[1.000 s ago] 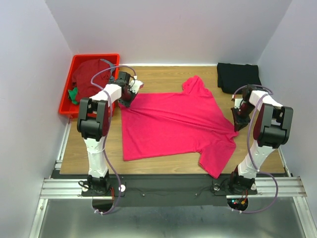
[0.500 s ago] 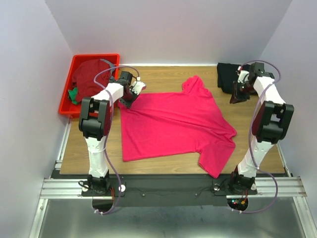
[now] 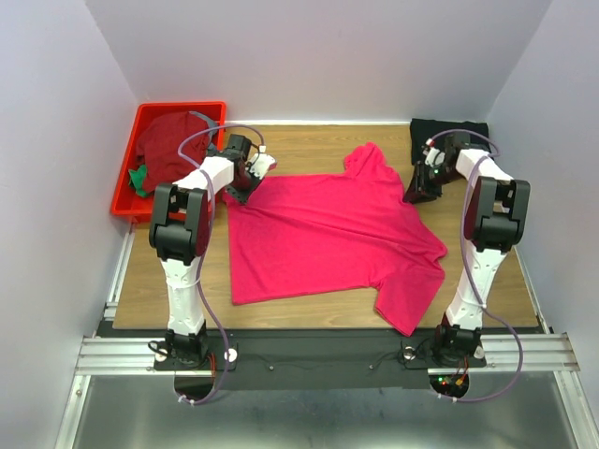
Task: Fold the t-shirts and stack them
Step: Flatten the tshirt out
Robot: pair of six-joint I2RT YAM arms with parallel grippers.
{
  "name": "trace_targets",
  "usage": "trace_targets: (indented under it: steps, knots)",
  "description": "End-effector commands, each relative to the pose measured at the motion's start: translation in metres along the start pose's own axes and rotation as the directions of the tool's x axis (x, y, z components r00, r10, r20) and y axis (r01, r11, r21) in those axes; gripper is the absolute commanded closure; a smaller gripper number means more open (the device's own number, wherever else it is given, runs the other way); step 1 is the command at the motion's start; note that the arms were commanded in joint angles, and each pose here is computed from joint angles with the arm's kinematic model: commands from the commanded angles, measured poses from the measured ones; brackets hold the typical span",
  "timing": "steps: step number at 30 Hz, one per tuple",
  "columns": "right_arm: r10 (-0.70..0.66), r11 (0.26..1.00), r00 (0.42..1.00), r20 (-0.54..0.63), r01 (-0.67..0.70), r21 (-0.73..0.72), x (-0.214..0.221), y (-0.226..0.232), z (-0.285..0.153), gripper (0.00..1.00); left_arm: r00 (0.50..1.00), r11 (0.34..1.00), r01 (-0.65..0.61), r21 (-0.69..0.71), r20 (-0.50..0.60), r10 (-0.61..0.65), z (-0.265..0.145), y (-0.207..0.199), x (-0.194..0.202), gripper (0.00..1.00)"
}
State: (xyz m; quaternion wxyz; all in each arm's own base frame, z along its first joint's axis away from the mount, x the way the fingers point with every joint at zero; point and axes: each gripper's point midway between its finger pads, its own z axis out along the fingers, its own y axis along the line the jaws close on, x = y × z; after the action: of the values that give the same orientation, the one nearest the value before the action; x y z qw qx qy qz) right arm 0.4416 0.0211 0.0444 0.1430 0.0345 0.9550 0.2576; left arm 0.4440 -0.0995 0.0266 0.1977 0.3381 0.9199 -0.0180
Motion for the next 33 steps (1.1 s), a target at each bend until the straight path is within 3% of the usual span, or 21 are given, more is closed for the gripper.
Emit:
trace_targets:
  steps: [1,2,6,13,17,21,23,24,26,33]
  knots:
    - [-0.004,0.997,0.999,0.05,0.008,-0.083,-0.02,0.019,0.004,0.66,0.998,1.0,-0.012,0.022,-0.063,0.014,0.003,-0.006,0.012,0.98]
    - [-0.001,0.996,0.999,0.042,0.005,-0.092,-0.019,0.02,0.007,0.67,0.998,1.0,-0.014,0.023,-0.064,0.015,0.003,-0.006,0.012,0.98]
    - [-0.033,0.993,0.997,0.07,0.04,-0.109,-0.023,0.031,-0.001,1.0,0.998,1.0,-0.016,0.016,-0.064,0.017,0.004,-0.003,0.011,0.98]
    - [-0.255,0.967,0.956,0.148,0.248,0.06,-0.029,0.073,-0.011,1.0,0.997,1.0,-0.016,0.012,-0.07,0.017,0.006,-0.002,0.011,0.98]
    - [-0.387,0.903,0.919,0.068,0.363,0.232,-0.007,0.093,0.015,0.99,0.996,1.0,-0.02,0.014,-0.083,0.021,0.008,-0.002,0.015,0.98]
    - [-0.447,0.84,0.892,-0.061,0.442,0.315,0.03,0.097,0.047,0.99,0.996,1.0,-0.025,0.01,-0.088,0.025,0.007,-0.001,0.016,0.98]
    - [-0.454,0.825,0.882,-0.125,0.469,0.316,0.051,0.098,0.062,0.91,0.996,1.0,-0.026,0.009,-0.089,0.027,0.006,-0.001,0.016,0.98]
    - [-0.452,0.823,0.879,-0.149,0.476,0.312,0.059,0.096,0.068,0.79,0.995,1.0,-0.028,0.008,-0.091,0.028,0.006,-0.001,0.017,0.98]
    - [-0.449,0.83,0.877,-0.173,0.481,0.284,0.07,0.099,0.069,0.69,0.995,1.0,-0.029,0.009,-0.096,0.03,0.007,-0.001,0.018,0.98]
    - [-0.527,0.826,0.848,-0.062,0.528,0.196,0.058,0.139,0.031,0.51,0.994,0.999,-0.029,0.018,-0.105,0.031,0.009,-0.002,0.019,0.98]
